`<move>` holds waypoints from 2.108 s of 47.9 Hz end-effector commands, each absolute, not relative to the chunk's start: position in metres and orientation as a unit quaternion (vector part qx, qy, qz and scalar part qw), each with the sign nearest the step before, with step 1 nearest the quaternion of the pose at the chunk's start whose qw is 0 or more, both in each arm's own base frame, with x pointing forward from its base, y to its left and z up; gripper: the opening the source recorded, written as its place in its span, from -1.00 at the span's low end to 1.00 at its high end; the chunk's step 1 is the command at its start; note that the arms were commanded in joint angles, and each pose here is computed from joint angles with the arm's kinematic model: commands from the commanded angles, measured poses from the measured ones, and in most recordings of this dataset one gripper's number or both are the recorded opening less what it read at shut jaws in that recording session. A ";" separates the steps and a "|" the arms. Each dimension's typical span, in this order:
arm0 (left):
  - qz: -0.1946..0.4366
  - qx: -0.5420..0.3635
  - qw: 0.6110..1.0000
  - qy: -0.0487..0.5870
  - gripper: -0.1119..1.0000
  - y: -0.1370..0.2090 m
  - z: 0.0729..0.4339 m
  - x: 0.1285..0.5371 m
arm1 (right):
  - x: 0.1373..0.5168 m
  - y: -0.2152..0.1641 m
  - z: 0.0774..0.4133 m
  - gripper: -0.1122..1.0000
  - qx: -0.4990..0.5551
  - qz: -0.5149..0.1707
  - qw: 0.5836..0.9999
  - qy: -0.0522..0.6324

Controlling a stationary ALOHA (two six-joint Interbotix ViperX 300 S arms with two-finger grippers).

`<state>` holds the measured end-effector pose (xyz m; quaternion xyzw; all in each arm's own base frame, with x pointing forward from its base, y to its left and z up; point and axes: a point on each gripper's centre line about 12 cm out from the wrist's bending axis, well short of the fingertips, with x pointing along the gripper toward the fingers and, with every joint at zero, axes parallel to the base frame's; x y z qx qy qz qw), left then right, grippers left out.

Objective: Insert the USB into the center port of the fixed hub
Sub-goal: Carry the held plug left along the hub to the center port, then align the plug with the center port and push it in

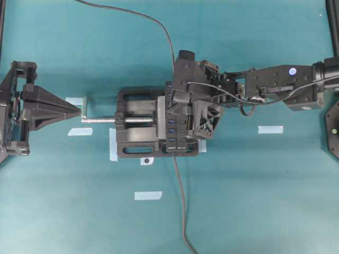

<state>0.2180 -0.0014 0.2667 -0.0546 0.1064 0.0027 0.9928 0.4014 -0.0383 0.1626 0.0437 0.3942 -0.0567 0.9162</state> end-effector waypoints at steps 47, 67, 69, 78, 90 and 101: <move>0.003 -0.055 0.994 0.091 -0.78 -0.001 0.275 0.217 | 0.400 -0.036 0.178 -0.67 0.045 -0.056 0.913 0.400; 0.003 -0.055 0.994 0.092 -0.78 -0.001 0.274 0.217 | 0.399 -0.037 0.176 -0.67 0.042 -0.056 0.907 0.415; 0.003 -0.055 0.994 0.093 -0.78 -0.001 0.274 0.217 | 0.399 -0.037 0.176 -0.67 0.042 -0.056 0.907 0.415; 0.003 -0.055 0.994 0.093 -0.78 -0.001 0.274 0.217 | 0.402 -0.037 0.173 -0.67 0.043 -0.057 0.906 0.417; 0.003 -0.056 0.994 0.093 -0.78 -0.001 0.273 0.217 | 0.407 -0.039 0.171 -0.67 0.043 -0.058 0.905 0.419; 0.003 -0.056 0.994 0.093 -0.78 -0.001 0.274 0.217 | 0.406 -0.039 0.167 -0.67 0.043 -0.058 0.903 0.424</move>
